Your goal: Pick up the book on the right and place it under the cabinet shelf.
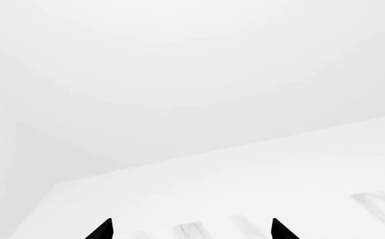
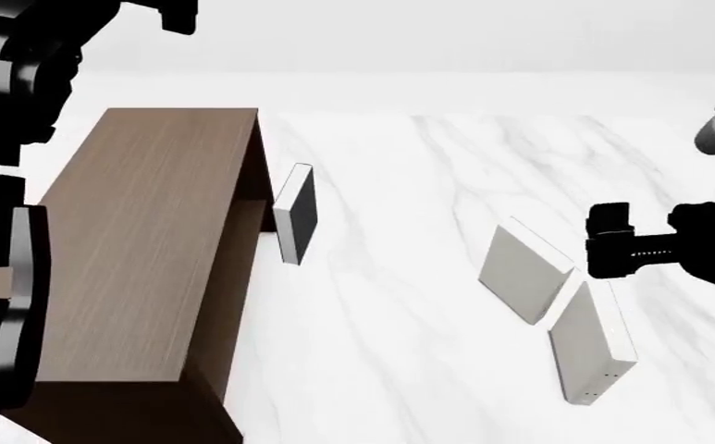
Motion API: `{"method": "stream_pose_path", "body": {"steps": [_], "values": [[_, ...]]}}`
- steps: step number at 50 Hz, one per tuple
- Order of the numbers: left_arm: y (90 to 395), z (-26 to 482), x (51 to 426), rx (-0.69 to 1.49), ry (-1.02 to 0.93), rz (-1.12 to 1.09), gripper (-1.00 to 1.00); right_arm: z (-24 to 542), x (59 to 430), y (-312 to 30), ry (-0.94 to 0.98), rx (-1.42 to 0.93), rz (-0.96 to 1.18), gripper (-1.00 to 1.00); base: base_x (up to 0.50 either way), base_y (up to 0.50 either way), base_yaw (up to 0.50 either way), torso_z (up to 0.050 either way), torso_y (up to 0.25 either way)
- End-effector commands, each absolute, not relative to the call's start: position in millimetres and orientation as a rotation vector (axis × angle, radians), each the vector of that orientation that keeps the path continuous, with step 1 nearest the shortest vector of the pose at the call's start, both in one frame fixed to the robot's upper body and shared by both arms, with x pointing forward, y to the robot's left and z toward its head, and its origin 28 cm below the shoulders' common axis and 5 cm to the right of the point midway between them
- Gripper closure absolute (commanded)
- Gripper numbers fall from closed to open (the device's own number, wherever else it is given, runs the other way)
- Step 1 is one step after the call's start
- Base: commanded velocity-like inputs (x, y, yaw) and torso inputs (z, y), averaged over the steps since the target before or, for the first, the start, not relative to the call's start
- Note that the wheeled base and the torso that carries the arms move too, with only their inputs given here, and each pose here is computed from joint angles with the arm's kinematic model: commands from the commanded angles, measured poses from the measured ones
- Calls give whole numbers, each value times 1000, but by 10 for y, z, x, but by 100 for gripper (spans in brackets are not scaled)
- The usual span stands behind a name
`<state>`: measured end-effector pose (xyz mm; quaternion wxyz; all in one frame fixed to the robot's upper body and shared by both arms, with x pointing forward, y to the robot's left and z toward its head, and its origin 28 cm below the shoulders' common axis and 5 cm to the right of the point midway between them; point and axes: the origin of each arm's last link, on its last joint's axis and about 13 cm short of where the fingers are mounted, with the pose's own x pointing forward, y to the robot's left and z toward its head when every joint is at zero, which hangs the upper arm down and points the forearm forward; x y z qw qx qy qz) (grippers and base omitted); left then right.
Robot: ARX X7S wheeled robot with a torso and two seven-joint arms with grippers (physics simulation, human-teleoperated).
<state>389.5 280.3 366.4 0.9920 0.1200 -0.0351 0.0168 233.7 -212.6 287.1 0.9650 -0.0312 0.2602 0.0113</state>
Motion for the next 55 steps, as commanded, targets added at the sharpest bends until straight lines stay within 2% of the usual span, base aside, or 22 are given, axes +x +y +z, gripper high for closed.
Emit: {"method": "stream_pose_path", "body": {"steps": [1,55], "values": [[2808,3673,3883,246,-72,35,-100,2807,2231,-2217,583,0,11,-100,0,0,0,0,0],[2802,3574,3920,279,-47,44,-100,1923,2860,-2430,694,188,-119,-100,0,0,0,0,0]]}}
